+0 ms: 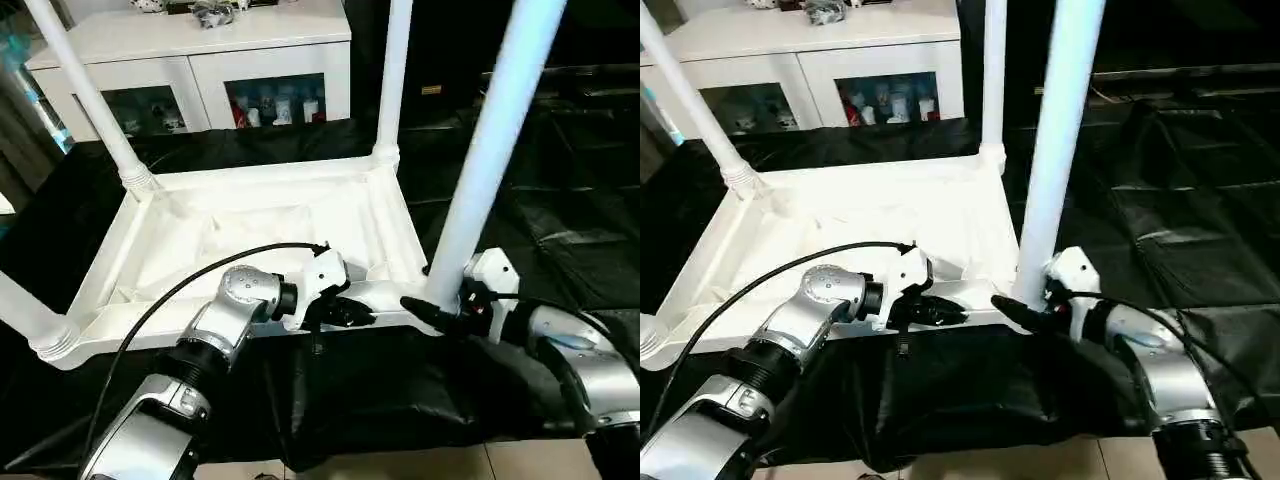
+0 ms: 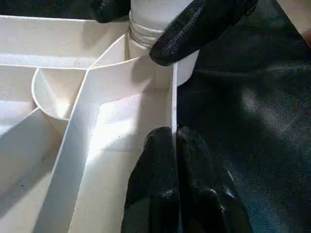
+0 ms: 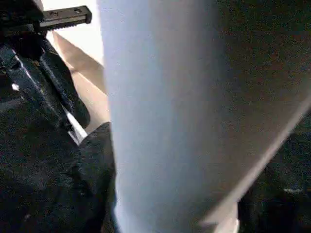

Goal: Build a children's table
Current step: Rotate leg to tighten

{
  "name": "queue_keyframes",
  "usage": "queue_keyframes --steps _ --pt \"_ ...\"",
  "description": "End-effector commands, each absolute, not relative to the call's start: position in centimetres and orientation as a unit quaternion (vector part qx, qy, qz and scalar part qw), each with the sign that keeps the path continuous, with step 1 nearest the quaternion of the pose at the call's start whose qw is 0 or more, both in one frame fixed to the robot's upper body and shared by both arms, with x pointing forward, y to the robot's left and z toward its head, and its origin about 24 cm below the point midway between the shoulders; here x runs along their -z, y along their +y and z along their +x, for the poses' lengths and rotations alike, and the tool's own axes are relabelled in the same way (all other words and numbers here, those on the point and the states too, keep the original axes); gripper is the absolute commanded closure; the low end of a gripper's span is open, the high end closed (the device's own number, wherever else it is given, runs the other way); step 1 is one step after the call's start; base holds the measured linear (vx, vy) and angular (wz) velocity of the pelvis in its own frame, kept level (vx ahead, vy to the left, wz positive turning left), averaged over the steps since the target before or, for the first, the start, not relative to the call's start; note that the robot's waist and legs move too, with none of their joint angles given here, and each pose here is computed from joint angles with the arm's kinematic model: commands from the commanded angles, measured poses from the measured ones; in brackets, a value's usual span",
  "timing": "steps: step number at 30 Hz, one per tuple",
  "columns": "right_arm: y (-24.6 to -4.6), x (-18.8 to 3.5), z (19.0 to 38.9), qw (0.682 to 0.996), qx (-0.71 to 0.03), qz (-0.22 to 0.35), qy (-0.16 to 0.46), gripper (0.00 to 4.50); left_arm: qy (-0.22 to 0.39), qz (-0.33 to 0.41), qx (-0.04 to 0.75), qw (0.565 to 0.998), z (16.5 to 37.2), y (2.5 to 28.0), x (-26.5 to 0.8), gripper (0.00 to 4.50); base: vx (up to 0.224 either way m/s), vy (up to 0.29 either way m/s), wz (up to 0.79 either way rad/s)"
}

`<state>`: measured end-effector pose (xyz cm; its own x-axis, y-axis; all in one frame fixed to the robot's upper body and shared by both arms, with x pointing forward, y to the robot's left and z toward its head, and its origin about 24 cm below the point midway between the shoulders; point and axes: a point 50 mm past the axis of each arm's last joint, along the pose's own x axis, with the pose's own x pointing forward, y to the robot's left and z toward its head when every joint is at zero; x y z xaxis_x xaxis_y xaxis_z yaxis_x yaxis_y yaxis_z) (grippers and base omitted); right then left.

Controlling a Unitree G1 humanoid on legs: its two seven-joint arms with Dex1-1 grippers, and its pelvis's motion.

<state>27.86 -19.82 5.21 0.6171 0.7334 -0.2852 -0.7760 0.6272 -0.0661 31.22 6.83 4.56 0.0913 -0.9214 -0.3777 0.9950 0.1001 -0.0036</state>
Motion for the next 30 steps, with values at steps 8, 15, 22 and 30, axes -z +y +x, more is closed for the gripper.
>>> queue_keyframes --steps 8,15,22,30 --pt "-18.6 -3.9 27.8 0.904 -0.402 -0.068 0.126 1.78 0.119 0.106 0.654 0.740 31.2 6.2 -5.1 4.50 0.000 0.000 0.00" --pt "-17.8 -1.1 29.7 0.963 -0.205 -0.036 0.170 1.80 0.120 0.105 0.531 0.832 33.5 4.1 -5.2 4.50 0.000 0.000 0.00" --pt "-12.0 -1.2 30.7 0.957 -0.236 0.020 0.166 1.45 0.099 0.085 0.509 0.851 34.0 1.1 -6.4 4.50 0.000 0.000 0.00" --pt "-11.8 -2.7 31.0 0.946 -0.295 0.012 0.137 0.61 0.095 0.095 0.555 0.821 33.6 2.1 -6.1 4.50 0.000 0.000 0.00"
